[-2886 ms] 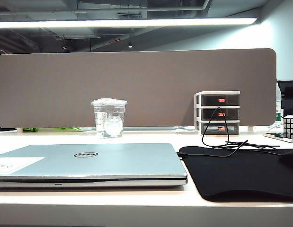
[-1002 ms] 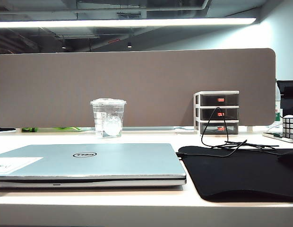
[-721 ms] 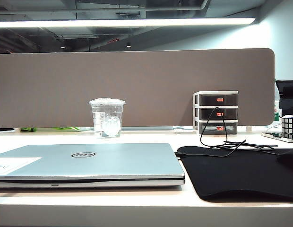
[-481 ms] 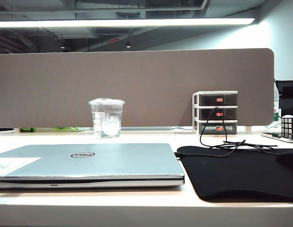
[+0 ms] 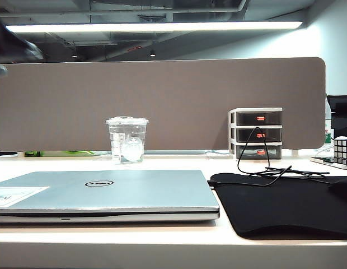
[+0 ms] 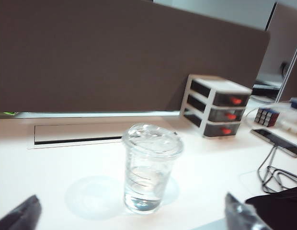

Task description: Pick up the coffee cup and place it over the laptop.

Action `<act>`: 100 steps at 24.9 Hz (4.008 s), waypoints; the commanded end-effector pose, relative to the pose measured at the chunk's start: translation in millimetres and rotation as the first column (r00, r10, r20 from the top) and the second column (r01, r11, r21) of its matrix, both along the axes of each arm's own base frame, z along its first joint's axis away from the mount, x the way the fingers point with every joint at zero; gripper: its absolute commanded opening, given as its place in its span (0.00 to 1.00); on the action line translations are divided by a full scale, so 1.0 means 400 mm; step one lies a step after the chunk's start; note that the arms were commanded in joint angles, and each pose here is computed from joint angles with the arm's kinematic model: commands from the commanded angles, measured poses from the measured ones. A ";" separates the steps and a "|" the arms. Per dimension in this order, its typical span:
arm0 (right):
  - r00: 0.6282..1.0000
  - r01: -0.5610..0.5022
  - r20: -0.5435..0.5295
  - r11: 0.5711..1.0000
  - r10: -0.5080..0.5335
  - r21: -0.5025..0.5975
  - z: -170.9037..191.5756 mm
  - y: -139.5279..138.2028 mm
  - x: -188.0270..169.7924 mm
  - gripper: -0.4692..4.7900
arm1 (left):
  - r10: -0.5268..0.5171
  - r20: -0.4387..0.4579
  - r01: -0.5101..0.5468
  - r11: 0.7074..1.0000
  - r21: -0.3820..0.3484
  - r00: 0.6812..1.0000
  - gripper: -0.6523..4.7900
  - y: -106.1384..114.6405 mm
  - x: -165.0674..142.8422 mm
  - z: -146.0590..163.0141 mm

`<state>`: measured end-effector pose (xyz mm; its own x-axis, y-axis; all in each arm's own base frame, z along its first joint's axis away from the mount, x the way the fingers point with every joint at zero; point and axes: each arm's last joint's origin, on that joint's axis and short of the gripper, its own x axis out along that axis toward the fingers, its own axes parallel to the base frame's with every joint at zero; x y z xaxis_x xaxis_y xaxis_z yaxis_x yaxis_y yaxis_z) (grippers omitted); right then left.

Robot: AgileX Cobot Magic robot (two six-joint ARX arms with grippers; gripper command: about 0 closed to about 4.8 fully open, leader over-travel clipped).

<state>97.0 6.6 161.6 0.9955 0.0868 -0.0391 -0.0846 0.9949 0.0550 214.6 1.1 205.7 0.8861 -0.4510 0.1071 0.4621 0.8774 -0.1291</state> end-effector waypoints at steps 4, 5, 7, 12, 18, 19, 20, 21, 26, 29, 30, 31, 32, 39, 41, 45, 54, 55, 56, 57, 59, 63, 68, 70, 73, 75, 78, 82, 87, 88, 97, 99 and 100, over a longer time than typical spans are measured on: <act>0.999 -0.001 -0.038 1.000 0.001 0.000 -0.012 0.000 0.000 0.08 | -0.064 -0.025 0.066 0.996 0.055 0.998 1.00 0.006 0.134 -0.038; 0.999 -0.001 -0.036 1.000 0.001 0.000 -0.012 0.000 0.000 0.08 | -0.066 -0.028 0.068 0.996 0.058 0.997 1.00 0.007 0.149 -0.040; 0.999 -0.001 -0.036 1.000 0.001 0.000 -0.011 0.000 0.000 0.08 | -0.048 -0.032 0.050 0.997 0.056 0.998 1.00 0.007 0.186 -0.042; 0.999 -0.001 -0.036 1.000 0.001 0.000 -0.011 0.000 0.000 0.08 | 0.033 0.056 -0.037 0.996 0.083 0.998 1.00 0.000 0.214 -0.010; 0.999 -0.001 -0.035 1.000 0.001 0.000 -0.011 0.000 0.000 0.08 | -0.260 0.117 0.217 0.932 0.289 0.959 1.00 -0.020 0.318 -0.032; 0.999 -0.001 -0.035 1.000 0.001 0.000 -0.011 0.000 0.000 0.08 | -0.278 0.117 0.235 0.927 0.291 0.953 1.00 -0.020 0.336 -0.036; 0.999 -0.001 -0.035 1.000 0.001 0.000 -0.011 0.000 0.000 0.08 | -0.296 0.118 0.251 0.923 0.293 0.948 1.00 -0.020 0.363 -0.042; 0.999 -0.001 -0.035 1.000 0.001 0.000 -0.011 0.000 0.000 0.08 | -0.305 0.114 0.262 0.921 0.286 0.946 1.00 -0.021 0.379 -0.044; 0.999 -0.001 -0.036 1.000 0.001 0.000 -0.011 0.000 0.000 0.08 | -0.349 0.000 0.339 0.909 0.244 0.937 1.00 -0.016 0.481 -0.084; 0.999 -0.001 -0.036 1.000 0.001 0.000 -0.012 0.000 0.000 0.08 | -0.389 -0.060 0.392 0.894 0.217 0.919 1.00 -0.016 0.515 -0.104; 0.999 -0.001 -0.036 1.000 0.001 0.000 -0.012 0.000 0.000 0.08 | -0.409 -0.069 0.414 0.886 0.210 0.910 1.00 -0.016 0.522 -0.112; 0.999 -0.001 -0.036 1.000 0.001 0.000 -0.012 0.000 0.000 0.08 | -0.429 -0.072 0.435 0.877 0.206 0.900 1.00 -0.012 0.529 -0.121; 0.999 -0.001 -0.036 1.000 0.001 0.000 -0.012 0.000 0.000 0.08 | -0.443 -0.074 0.448 0.870 0.204 0.894 1.00 -0.010 0.533 -0.129; 0.999 -0.001 -0.037 1.000 0.001 -0.001 -0.012 0.000 0.000 0.08 | -0.587 -0.098 0.595 0.787 0.164 0.804 1.00 -0.010 0.601 -0.201; 0.999 -0.001 -0.037 1.000 0.001 -0.001 -0.012 0.000 0.000 0.08 | -0.615 -0.108 0.624 0.767 0.149 0.781 1.00 -0.009 0.626 -0.207; 0.999 -0.001 -0.037 1.000 0.001 -0.001 -0.012 0.000 0.000 0.08 | -0.655 -0.104 0.663 0.735 0.142 0.749 1.00 -0.009 0.666 -0.203; 0.999 -0.001 -0.037 1.000 0.001 -0.001 -0.012 0.000 0.000 0.08 | -0.730 -0.103 0.737 0.665 0.122 0.676 1.00 -0.019 0.690 -0.202; 0.999 -0.001 -0.037 1.000 0.001 -0.001 -0.012 0.000 0.000 0.08 | -0.737 -0.100 0.743 0.657 0.126 0.668 1.00 -0.019 0.689 -0.204; 0.999 -0.001 -0.037 1.000 0.001 -0.001 -0.012 0.000 0.000 0.08 | -0.745 -0.095 0.750 0.648 0.131 0.661 1.00 -0.020 0.688 -0.205; 0.999 -0.001 -0.037 1.000 0.001 -0.001 -0.012 0.000 0.000 0.08 | -0.750 -0.094 0.755 0.642 0.134 0.655 1.00 -0.028 0.689 -0.207; 0.999 -0.001 -0.037 1.000 0.001 -0.001 -0.012 0.000 0.000 0.08 | -0.756 -0.097 0.761 0.635 0.132 0.648 1.00 -0.043 0.696 -0.210; 0.999 -0.001 -0.036 1.000 0.001 -0.001 -0.012 0.000 0.000 0.08 | -0.777 -0.093 0.780 0.610 0.137 0.623 1.00 -0.087 0.713 -0.218; 0.999 -0.001 -0.036 1.000 0.001 -0.001 -0.012 0.000 0.000 0.08 | -0.776 -0.074 0.773 0.607 0.185 0.626 1.00 -0.134 0.715 -0.220; 0.999 -0.002 -0.036 1.000 0.002 -0.001 -0.012 0.000 0.000 0.08 | -0.773 -0.071 0.768 0.610 0.195 0.631 1.00 -0.144 0.715 -0.220; 0.999 -0.001 -0.037 1.000 0.001 -0.001 -0.012 0.000 0.000 0.08 | -0.756 -0.069 0.751 0.627 0.205 0.651 1.00 -0.152 0.716 -0.218; 0.999 -0.001 -0.036 1.000 0.001 -0.001 -0.012 0.000 0.000 0.08 | -0.757 -0.063 0.750 0.627 0.212 0.651 1.00 -0.157 0.716 -0.217; 0.999 -0.001 -0.036 1.000 0.001 -0.001 -0.012 0.000 0.000 0.08 | -0.747 -0.049 0.735 0.638 0.232 0.663 1.00 -0.174 0.717 -0.213; 0.999 -0.002 -0.036 1.000 0.002 -0.001 -0.012 0.000 0.000 0.08 | -0.733 -0.037 0.717 0.652 0.247 0.679 1.00 -0.190 0.717 -0.209; 0.999 -0.001 -0.036 1.000 0.001 -0.001 -0.012 0.000 0.000 0.08 | -0.735 -0.013 0.711 0.651 0.264 0.678 1.00 -0.195 0.717 -0.201; 0.999 -0.001 -0.036 1.000 0.001 -0.001 -0.012 0.000 0.000 0.08 | -0.735 -0.011 0.711 0.652 0.262 0.678 1.00 -0.194 0.717 -0.199; 0.999 -0.001 -0.036 1.000 0.001 -0.001 -0.012 0.000 0.000 0.08 | -0.736 0.013 0.712 0.659 0.244 0.677 0.99 -0.187 0.718 -0.182; 0.999 -0.001 -0.036 1.000 0.001 -0.001 -0.012 0.000 0.000 0.08 | -0.737 0.018 0.712 0.659 0.242 0.676 0.87 -0.185 0.718 -0.179; 0.999 -0.001 -0.036 1.000 0.001 -0.001 -0.012 0.000 0.000 0.08 | -0.740 0.019 0.715 0.657 0.239 0.673 0.83 -0.185 0.718 -0.177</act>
